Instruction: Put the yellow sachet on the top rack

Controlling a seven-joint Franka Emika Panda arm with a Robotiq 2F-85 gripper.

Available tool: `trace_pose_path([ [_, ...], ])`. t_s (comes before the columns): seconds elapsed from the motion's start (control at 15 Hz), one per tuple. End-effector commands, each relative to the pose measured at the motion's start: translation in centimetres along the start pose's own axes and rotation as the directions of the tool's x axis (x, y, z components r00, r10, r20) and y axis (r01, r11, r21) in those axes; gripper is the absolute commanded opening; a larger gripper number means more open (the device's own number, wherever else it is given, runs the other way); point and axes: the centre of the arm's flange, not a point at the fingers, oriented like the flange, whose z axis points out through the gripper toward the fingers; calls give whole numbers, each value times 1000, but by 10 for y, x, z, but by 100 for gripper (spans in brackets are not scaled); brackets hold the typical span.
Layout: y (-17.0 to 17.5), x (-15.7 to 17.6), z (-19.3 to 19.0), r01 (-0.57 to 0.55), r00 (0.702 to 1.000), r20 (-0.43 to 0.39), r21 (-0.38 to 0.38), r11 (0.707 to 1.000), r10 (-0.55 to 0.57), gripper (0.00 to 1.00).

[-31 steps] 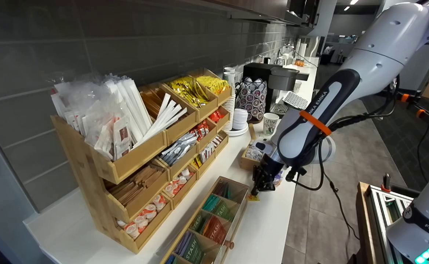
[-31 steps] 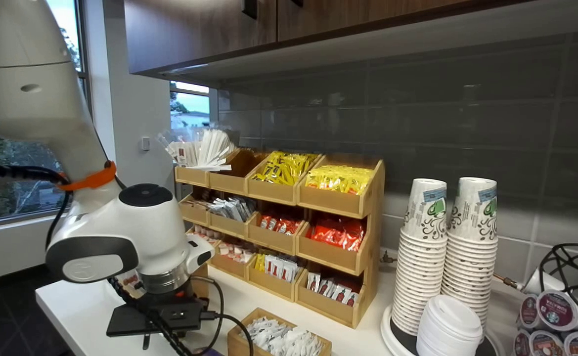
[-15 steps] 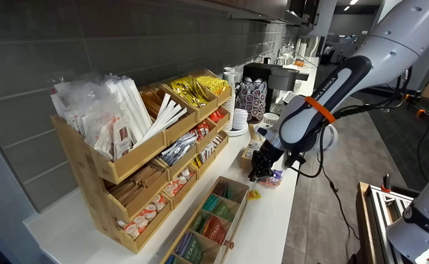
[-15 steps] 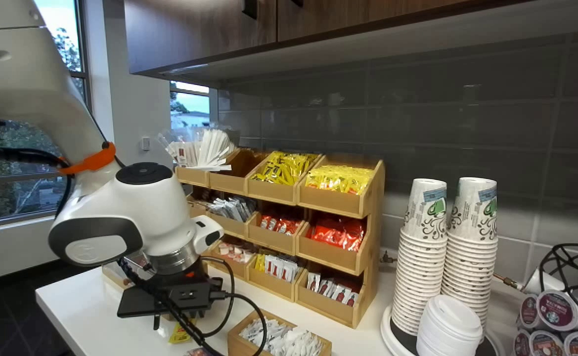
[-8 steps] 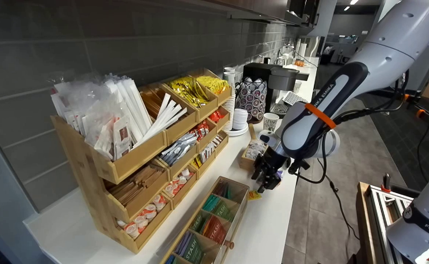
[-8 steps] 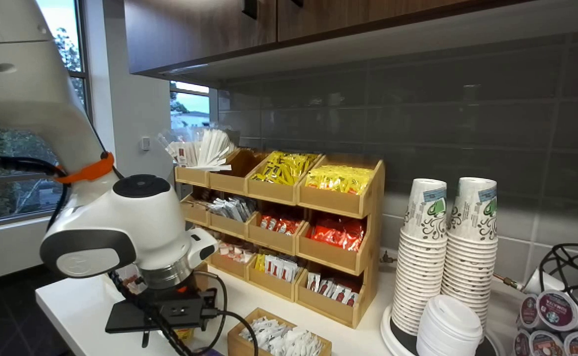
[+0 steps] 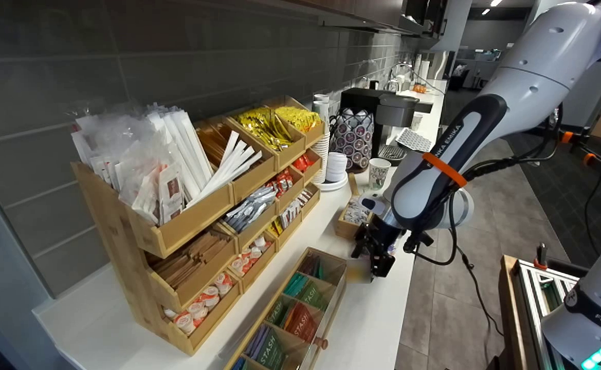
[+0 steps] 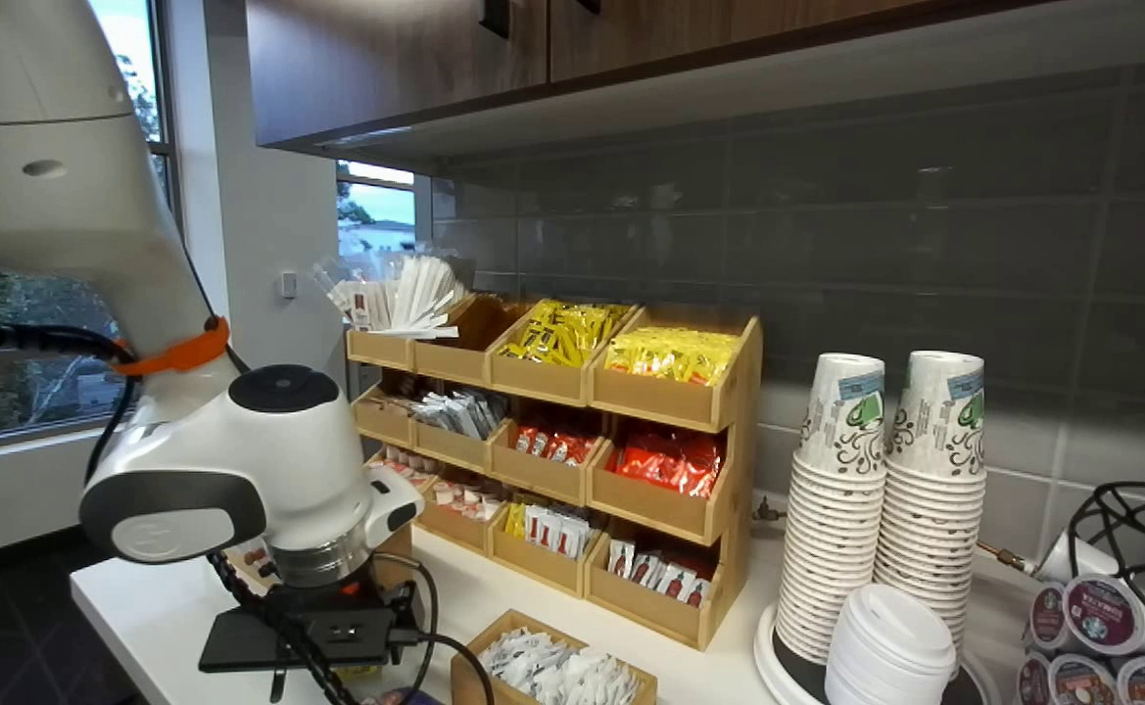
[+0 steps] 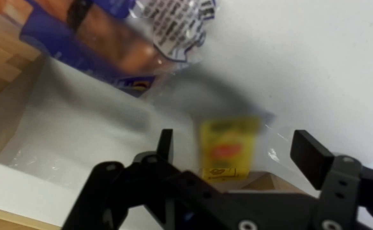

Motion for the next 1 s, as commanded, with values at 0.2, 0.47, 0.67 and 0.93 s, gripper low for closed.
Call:
trace_pose_path([
  [0.2,-4,0,16,26,999,-22,-8,1000,-26,63],
  [0.47,-2,3,17,34,999,-31,-27,999,-35,31],
  [0.67,-4,5,15,40,999,-30,-29,999,-41,11],
  [0.93,-1,7,5,29,999,-28,-38,999,-30,0],
])
